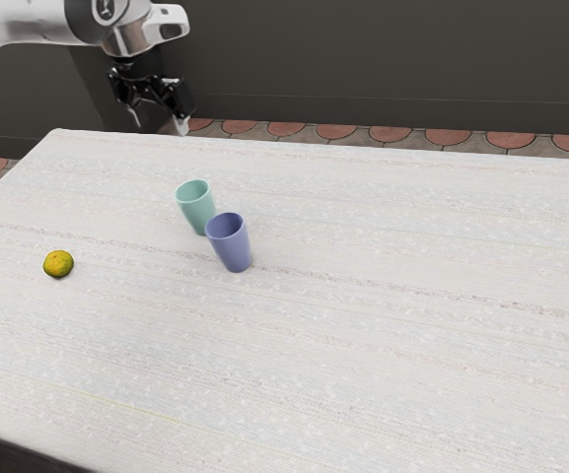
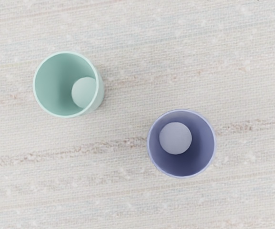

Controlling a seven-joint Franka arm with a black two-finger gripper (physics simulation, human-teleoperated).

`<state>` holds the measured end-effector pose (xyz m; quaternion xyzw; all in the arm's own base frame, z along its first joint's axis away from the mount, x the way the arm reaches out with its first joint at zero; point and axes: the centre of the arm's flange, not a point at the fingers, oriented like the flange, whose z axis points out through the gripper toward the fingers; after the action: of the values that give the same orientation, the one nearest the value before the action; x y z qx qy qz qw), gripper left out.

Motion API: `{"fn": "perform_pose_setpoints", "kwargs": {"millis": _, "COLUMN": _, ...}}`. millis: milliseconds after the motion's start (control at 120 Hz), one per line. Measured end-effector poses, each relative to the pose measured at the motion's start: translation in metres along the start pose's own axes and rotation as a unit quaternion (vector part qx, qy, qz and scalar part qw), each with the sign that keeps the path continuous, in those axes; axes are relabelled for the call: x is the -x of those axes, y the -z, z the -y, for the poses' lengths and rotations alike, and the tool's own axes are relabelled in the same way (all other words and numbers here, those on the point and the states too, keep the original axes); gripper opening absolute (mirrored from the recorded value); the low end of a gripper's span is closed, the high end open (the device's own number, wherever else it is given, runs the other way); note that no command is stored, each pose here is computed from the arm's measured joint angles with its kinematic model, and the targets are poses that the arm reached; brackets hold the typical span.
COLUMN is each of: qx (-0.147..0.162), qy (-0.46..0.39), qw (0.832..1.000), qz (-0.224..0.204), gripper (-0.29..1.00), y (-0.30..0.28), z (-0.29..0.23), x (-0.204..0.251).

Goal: Place the right cup onto the left cup

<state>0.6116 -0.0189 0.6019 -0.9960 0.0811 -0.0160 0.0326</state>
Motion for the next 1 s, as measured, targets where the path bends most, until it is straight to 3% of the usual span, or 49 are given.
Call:
{"fn": "perform_pose_setpoints", "kwargs": {"millis": 133, "qx": 0.002, "qy": -0.014, "qw": 1.0, "qz": 0.0, "gripper": 0.68, "y": -0.007, "z": -0.013, "x": -0.002}}
{"fn": "perform_pose_setpoints", "kwargs": {"millis": 400, "qx": 0.002, "qy": 0.032, "qw": 0.999, "qz": 0.033, "gripper": 0.68, "y": -0.109, "z": -0.041, "x": -0.038}}
{"fn": "perform_pose_setpoints", "kwargs": {"millis": 583, "qx": 0.027, "qy": 0.096, "qw": 0.994, "qz": 0.05, "gripper": 0.68, "y": -0.167, "z": -0.057, "x": -0.034}}
{"fn": "perform_pose_setpoints", "kwargs": {"millis": 1000, "qx": 0.037, "qy": 0.19, "qw": 0.981, "qz": 0.02, "gripper": 0.68, "y": -0.218, "z": -0.07, "x": -0.03}}
